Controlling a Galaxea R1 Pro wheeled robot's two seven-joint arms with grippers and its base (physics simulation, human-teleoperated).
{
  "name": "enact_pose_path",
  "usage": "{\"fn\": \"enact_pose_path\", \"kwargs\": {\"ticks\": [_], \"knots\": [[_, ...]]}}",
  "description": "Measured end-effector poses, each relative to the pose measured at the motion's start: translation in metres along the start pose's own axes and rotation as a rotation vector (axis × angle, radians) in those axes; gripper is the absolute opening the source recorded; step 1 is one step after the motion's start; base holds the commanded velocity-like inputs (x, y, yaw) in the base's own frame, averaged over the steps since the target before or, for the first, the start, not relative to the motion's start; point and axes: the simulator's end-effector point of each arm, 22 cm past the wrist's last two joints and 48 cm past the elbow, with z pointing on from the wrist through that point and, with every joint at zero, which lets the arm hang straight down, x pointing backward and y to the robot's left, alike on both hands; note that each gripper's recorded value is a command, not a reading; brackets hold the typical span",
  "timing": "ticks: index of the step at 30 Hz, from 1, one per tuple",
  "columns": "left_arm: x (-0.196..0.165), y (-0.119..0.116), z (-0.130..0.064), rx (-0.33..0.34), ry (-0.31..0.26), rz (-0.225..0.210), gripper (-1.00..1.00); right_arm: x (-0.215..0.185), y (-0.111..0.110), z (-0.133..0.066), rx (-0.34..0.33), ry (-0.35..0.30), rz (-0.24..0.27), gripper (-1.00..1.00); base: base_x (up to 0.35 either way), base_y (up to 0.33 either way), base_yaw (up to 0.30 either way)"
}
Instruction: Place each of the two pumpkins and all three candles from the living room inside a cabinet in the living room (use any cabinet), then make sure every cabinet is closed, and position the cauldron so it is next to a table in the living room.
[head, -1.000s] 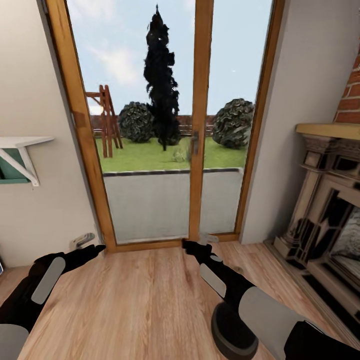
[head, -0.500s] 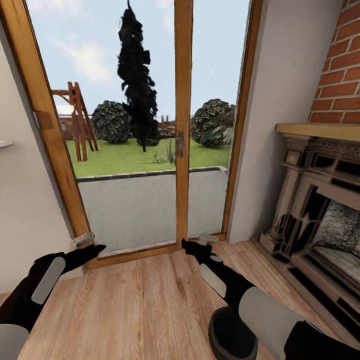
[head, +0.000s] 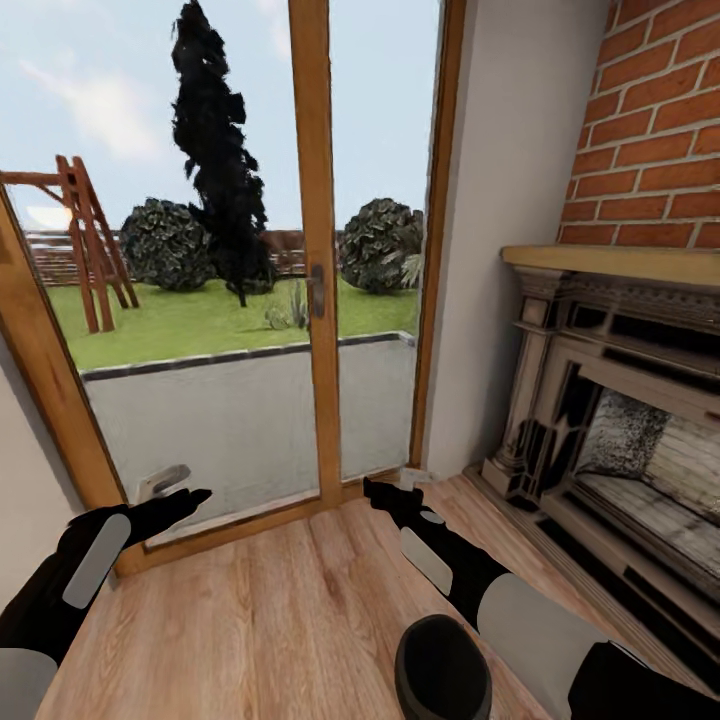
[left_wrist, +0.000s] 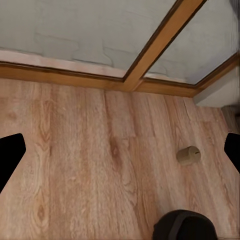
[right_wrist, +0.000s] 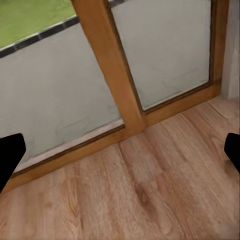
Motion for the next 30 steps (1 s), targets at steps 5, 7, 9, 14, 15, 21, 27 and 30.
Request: {"fn": "enact_pose_path", "kwargs": {"ticks": [5, 7, 9, 14, 15, 21, 27, 30], "knots": [[-0.0002, -0.0002, 0.0000, 0.000, 0.000, 0.000, 1.00, 0.0000, 0.0021, 0.0000, -0.010, 0.000, 0.000, 1.00, 0.002, 0.097, -0.289], [-0.0004, -0.0003, -0.0001, 0.000, 0.000, 0.000, 1.00, 0.0000, 0.0024, -0.0001, -0.010, 0.000, 0.000, 1.00, 0.047, 0.194, -0.289], [-0.0004, -0.0002, -0.0004, 0.000, -0.001, 0.000, 1.00, -0.0004, 0.0025, -0.0003, -0.011, -0.001, 0.000, 1.00, 0.102, 0.199, -0.289], [-0.0013, -0.0007, -0.0012, 0.001, -0.003, 0.000, 1.00, -0.0015, 0.0030, -0.0009, -0.012, -0.003, -0.001, 1.00, 0.131, 0.072, -0.289], [-0.0015, -0.0008, -0.0014, 0.002, -0.003, 0.000, 1.00, -0.0018, 0.0030, -0.0010, -0.012, -0.003, -0.001, 1.00, 0.135, 0.016, -0.289], [-0.0025, -0.0012, -0.0024, 0.003, -0.006, 0.000, 1.00, -0.0034, 0.0043, -0.0017, -0.016, -0.006, -0.001, 1.00, 0.143, 0.014, -0.289], [-0.0036, -0.0018, -0.0034, 0.004, -0.008, 0.000, 1.00, -0.0050, 0.0054, -0.0024, -0.020, -0.008, 0.000, 1.00, 0.170, 0.157, -0.289], [-0.0049, -0.0017, -0.0041, 0.004, -0.010, 0.000, 1.00, -0.0059, 0.0057, -0.0028, -0.020, -0.010, 0.000, 1.00, 0.168, 0.241, -0.289]]}}
